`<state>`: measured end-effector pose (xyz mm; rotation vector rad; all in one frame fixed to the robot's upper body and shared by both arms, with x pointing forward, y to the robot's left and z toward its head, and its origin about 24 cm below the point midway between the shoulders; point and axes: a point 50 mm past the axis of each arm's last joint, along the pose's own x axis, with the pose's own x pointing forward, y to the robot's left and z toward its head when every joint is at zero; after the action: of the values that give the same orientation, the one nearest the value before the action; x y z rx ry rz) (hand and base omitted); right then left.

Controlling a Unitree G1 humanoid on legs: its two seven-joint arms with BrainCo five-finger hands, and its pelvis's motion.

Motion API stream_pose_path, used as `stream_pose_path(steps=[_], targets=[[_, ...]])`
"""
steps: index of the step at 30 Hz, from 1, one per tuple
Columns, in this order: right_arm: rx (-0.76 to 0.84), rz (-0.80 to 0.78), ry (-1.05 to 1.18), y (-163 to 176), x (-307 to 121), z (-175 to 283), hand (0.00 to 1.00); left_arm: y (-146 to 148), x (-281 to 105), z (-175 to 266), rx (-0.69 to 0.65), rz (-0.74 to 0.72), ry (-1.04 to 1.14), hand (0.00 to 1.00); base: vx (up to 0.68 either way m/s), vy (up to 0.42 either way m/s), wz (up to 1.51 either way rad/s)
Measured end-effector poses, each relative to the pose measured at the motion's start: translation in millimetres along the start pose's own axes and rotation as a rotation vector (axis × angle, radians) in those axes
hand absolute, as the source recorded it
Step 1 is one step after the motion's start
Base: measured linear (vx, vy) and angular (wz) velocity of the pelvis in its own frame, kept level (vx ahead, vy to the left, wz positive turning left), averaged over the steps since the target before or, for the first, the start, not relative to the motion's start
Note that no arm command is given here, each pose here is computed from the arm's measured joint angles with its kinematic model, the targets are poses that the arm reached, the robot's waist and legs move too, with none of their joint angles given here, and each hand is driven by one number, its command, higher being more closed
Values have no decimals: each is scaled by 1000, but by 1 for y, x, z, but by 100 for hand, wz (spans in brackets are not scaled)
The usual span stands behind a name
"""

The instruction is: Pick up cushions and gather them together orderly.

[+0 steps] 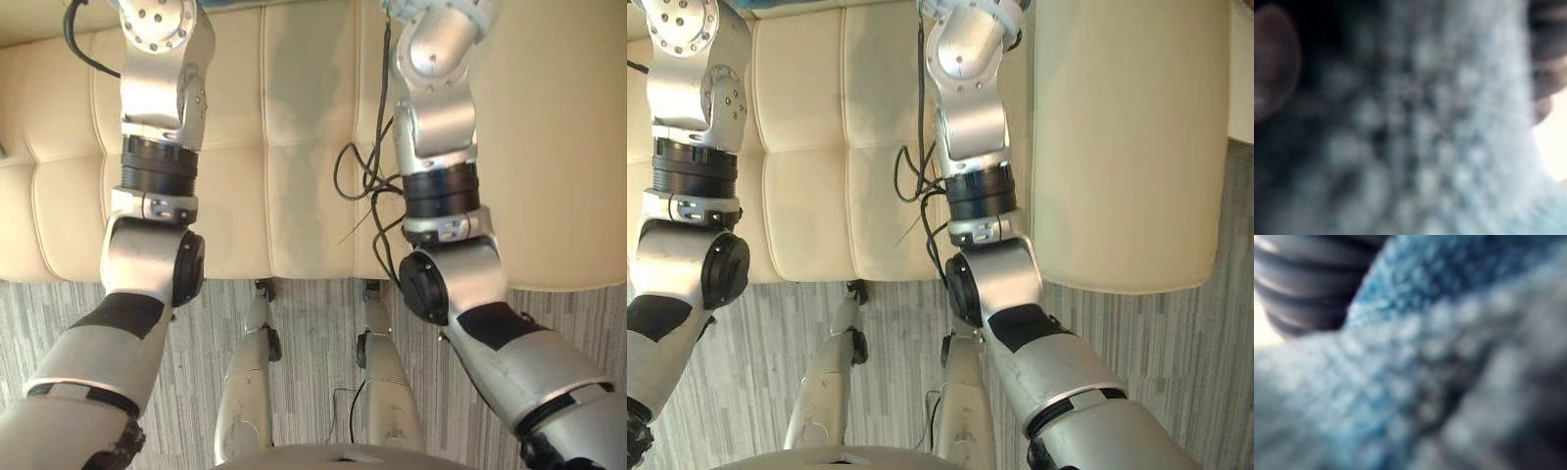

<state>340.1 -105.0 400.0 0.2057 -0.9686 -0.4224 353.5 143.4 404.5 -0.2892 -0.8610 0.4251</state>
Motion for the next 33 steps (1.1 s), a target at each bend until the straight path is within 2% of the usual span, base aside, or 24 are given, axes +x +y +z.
stream_pose_path(steps=[4,8,12,14,19,26,33], targets=[[20,61,129,-7,9,-21,0,6,7,-9,33,-7,54,0,-12,48,18],[52,104,233,-10,8,-39,0,24,14,-23,44,20,123,0,-39,53,-3],[11,92,314,-30,-3,-65,0,61,-4,-66,67,89,257,0,-45,57,-7],[8,65,331,-40,-4,-69,0,70,-17,-84,55,117,320,0,-27,39,0],[89,68,224,-42,0,-44,0,87,-42,-107,33,140,388,0,-11,4,-6],[64,43,190,-63,-3,-43,0,96,-44,-105,-16,148,376,0,-13,-23,-2],[45,6,226,-109,-25,-59,0,138,-26,-69,72,121,199,0,-41,-41,-5]])
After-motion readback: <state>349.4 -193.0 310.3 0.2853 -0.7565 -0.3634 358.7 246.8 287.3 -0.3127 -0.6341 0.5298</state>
